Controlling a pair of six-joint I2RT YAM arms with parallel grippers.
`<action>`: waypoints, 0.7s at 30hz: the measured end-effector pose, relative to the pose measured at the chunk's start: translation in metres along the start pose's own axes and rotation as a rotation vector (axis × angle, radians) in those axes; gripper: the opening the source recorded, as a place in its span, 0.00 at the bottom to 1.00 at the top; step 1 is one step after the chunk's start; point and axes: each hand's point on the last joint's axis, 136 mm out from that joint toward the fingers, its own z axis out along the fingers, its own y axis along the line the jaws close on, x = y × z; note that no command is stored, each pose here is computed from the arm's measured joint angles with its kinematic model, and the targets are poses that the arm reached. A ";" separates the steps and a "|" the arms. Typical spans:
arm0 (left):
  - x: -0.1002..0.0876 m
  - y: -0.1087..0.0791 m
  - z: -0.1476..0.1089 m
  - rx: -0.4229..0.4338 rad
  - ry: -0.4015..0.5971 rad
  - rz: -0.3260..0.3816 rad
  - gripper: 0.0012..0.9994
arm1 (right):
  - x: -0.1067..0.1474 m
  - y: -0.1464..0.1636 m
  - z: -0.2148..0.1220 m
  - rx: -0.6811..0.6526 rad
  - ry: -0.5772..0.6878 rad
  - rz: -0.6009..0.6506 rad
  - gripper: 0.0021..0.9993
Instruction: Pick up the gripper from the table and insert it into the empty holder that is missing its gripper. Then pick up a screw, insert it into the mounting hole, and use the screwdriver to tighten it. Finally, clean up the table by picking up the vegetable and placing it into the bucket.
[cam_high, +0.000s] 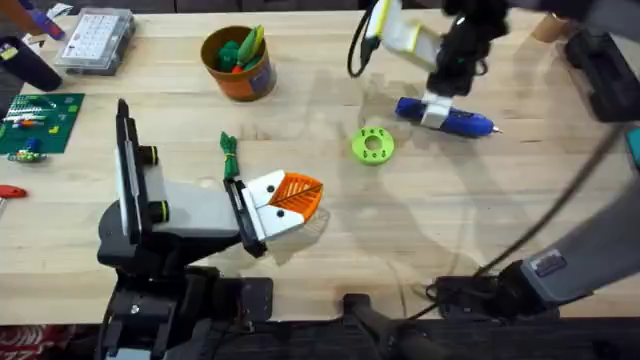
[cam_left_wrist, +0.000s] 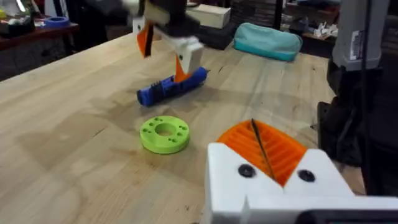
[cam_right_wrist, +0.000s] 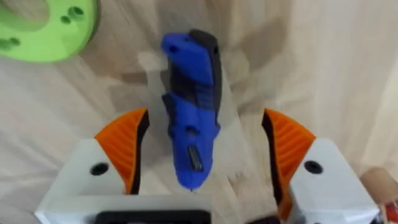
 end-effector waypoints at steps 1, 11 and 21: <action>0.000 0.000 0.000 0.000 0.000 0.000 0.01 | 0.001 -0.001 -0.012 0.021 -0.017 0.009 1.00; 0.000 0.000 0.000 0.000 0.000 -0.004 0.95 | 0.015 0.004 -0.122 0.227 -0.187 0.111 1.00; 0.000 0.000 0.000 0.000 0.000 -0.003 0.99 | -0.001 0.031 -0.174 0.268 -0.353 0.309 1.00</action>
